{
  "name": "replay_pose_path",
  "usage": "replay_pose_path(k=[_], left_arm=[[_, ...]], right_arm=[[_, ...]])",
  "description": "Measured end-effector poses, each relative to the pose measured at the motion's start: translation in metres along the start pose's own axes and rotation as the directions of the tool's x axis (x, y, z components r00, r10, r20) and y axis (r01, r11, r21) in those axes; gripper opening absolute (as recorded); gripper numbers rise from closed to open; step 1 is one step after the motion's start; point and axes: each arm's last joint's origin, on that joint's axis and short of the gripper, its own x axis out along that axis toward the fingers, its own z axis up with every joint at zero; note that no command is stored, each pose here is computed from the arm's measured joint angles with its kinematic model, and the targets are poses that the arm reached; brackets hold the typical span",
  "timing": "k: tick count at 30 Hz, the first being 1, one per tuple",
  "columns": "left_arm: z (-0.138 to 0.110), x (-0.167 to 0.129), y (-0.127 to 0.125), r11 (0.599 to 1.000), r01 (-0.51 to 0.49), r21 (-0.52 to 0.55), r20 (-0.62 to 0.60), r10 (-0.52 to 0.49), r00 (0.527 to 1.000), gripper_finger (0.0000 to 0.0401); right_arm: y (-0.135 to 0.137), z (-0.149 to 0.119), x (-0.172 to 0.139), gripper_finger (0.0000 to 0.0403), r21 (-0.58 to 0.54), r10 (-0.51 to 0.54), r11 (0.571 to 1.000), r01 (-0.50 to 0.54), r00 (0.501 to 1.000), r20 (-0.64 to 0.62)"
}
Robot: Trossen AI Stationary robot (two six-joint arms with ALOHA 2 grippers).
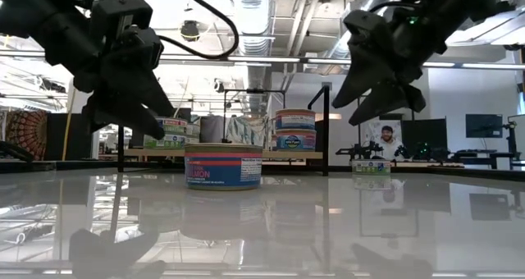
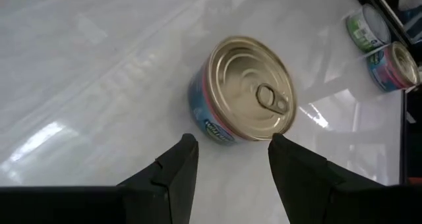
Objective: Stack canned seafood by type on shelf
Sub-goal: Put the blue tuna can on the shelf
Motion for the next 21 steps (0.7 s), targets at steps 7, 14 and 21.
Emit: replay_pose_path(k=[7, 14, 21], left_arm=[[0.000, 0.000, 0.000, 1.000, 0.003, -0.016, -0.006, -0.003, 1.000, 0.0177], [0.000, 0.000, 0.000, 0.998, 0.006, -0.069, -0.004, -0.006, 1.000, 0.0177], [0.003, 0.001, 0.001, 0.992, 0.001, -0.124, 0.004, 0.000, 1.000, 0.0177]], right_arm=[[0.000, 0.004, 0.001, 0.0240, 0.045, 0.017, 0.999, -0.017, 1.000, 0.021], [0.023, 0.020, 0.004, 0.0240, 0.088, 0.147, 0.984, -0.153, 0.986, 0.074], [0.067, 0.028, 0.035, 0.0240, 0.087, 0.093, 0.992, -0.093, 0.996, -0.002]])
